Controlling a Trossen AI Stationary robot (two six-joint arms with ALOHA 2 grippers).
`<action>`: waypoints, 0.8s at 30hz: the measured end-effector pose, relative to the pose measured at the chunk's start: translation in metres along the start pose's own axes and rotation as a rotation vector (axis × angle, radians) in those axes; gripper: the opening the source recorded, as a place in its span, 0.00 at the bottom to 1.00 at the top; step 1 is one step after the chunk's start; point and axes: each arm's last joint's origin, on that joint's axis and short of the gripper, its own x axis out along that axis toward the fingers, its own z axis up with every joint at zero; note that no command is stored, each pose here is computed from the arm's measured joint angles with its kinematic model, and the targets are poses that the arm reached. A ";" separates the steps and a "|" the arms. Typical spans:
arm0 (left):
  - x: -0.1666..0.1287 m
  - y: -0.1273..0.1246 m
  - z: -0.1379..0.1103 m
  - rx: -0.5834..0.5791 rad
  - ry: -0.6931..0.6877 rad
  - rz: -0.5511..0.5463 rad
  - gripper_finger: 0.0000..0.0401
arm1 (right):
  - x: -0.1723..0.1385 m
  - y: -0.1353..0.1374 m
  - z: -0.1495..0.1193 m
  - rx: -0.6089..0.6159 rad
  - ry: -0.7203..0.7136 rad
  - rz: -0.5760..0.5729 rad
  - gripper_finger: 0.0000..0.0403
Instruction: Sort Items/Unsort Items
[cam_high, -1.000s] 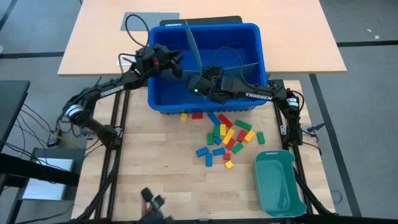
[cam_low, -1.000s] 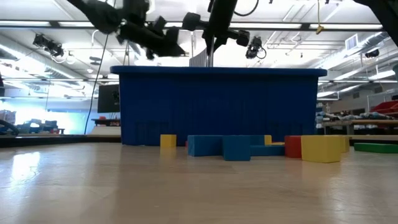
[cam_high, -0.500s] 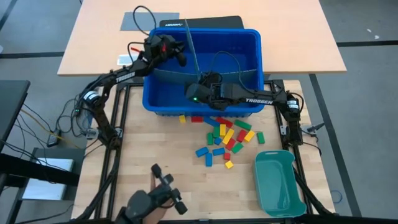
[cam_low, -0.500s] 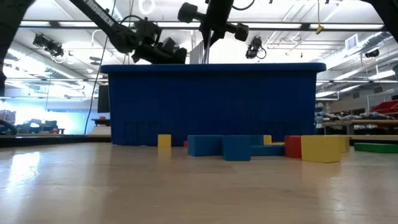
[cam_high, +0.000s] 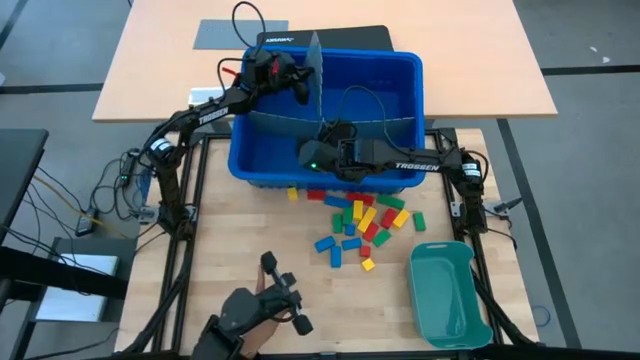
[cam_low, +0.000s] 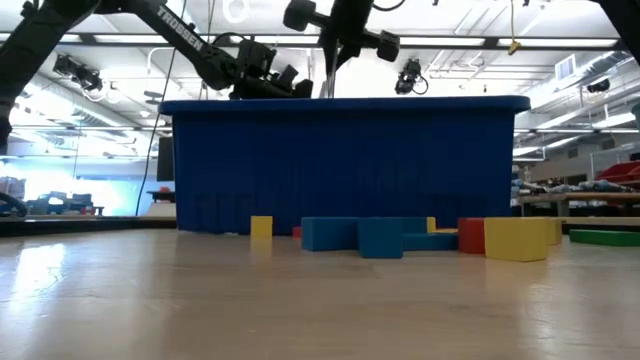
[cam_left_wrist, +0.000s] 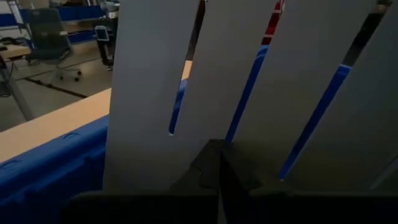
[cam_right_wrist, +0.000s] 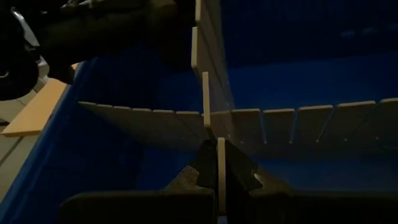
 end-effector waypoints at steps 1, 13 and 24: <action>0.000 0.000 0.000 0.013 0.003 -0.002 0.02 | 0.000 0.000 0.000 -0.003 0.000 0.001 0.00; -0.024 0.029 0.001 -0.001 0.167 0.276 0.01 | -0.004 0.001 -0.002 -0.027 0.003 0.010 0.00; -0.012 0.033 -0.018 -0.032 0.179 0.216 0.00 | -0.016 0.006 -0.010 -0.028 0.002 0.047 0.00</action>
